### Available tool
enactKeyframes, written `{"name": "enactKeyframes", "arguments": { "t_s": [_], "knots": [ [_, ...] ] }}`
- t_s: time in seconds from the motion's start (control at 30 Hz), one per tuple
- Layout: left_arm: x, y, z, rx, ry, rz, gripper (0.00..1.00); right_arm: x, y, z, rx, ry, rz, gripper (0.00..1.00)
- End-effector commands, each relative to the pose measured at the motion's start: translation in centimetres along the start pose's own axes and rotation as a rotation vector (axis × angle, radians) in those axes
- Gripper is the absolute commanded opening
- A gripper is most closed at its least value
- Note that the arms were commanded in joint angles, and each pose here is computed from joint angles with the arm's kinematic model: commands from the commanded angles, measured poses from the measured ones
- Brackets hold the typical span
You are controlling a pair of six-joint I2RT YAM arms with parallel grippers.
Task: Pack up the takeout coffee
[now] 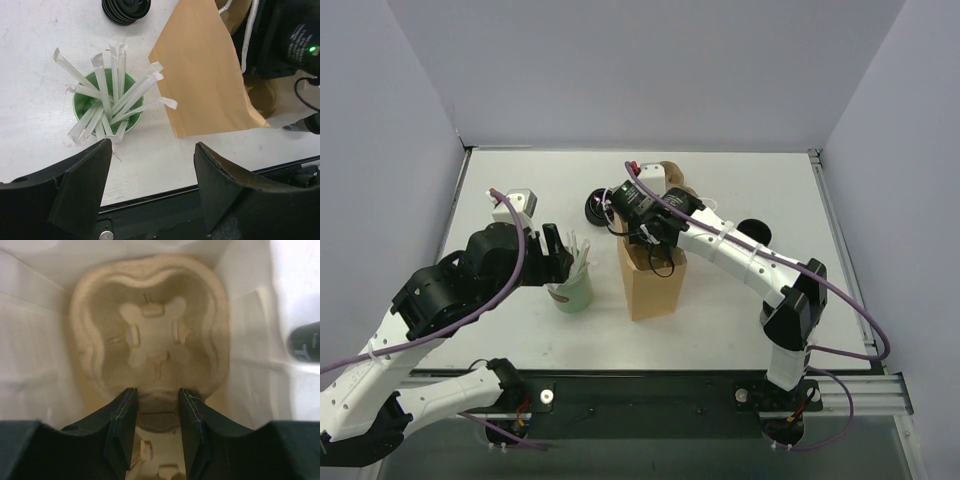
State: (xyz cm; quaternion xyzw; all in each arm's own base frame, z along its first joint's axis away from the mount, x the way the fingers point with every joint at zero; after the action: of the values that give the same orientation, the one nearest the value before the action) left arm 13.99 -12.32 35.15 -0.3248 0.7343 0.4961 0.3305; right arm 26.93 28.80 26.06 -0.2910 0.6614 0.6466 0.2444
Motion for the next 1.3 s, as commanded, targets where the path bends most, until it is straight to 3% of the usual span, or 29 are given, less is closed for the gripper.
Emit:
{"name": "enactKeyframes", "arguments": {
  "t_s": [0.0, 0.57, 0.73, 0.83, 0.87, 0.93, 1.07, 1.27],
  "knots": [
    [-0.5, 0.6, 0.4, -0.015, -0.003, -0.031, 0.77, 1.8, -1.1, -0.2, -0.027, 0.022, 0.051, 0.28],
    [0.4, 0.2, 1.1, -0.068, 0.014, 0.002, 0.76, 6.2, -5.5, -0.7, -0.019, 0.014, 0.111, 0.33],
    [0.1, 0.3, 1.4, -0.081, 0.014, -0.022, 0.76, 6.3, -6.5, -0.5, 0.001, 0.019, 0.092, 0.46],
    [-0.4, 0.7, 1.4, -0.080, 0.018, -0.033, 0.77, 5.8, -6.2, -0.5, 0.003, 0.012, 0.073, 0.61],
    [-0.5, 0.7, 1.3, -0.081, 0.015, -0.034, 0.77, 5.6, -6.0, -0.7, 0.004, 0.010, 0.066, 0.71],
    [-1.1, 1.0, 1.3, -0.079, 0.010, -0.050, 0.77, 4.8, -5.1, -0.9, -0.008, -0.001, 0.042, 0.78],
    [-1.6, 1.1, 1.2, -0.079, 0.005, -0.073, 0.77, 3.2, -2.7, -1.4, -0.041, -0.020, 0.020, 0.79],
    [-2.8, 1.6, 0.9, -0.062, -0.013, -0.118, 0.77, 0.1, 1.6, -1.5, -0.130, -0.060, 0.003, 0.72]
  ]
}}
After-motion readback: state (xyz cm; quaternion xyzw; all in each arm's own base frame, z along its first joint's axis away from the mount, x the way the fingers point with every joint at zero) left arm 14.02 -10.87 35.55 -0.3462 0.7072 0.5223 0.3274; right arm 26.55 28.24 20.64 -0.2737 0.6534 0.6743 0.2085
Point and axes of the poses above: each gripper's point midway between its finger pads, its own y axis back along the fingers, its own z axis along the line the jaws close on, x = y × z, the point moved 6 cm from there along y, back along the fingers, and after that the axes turned 1 degree about -y, right-handed, at the moved point
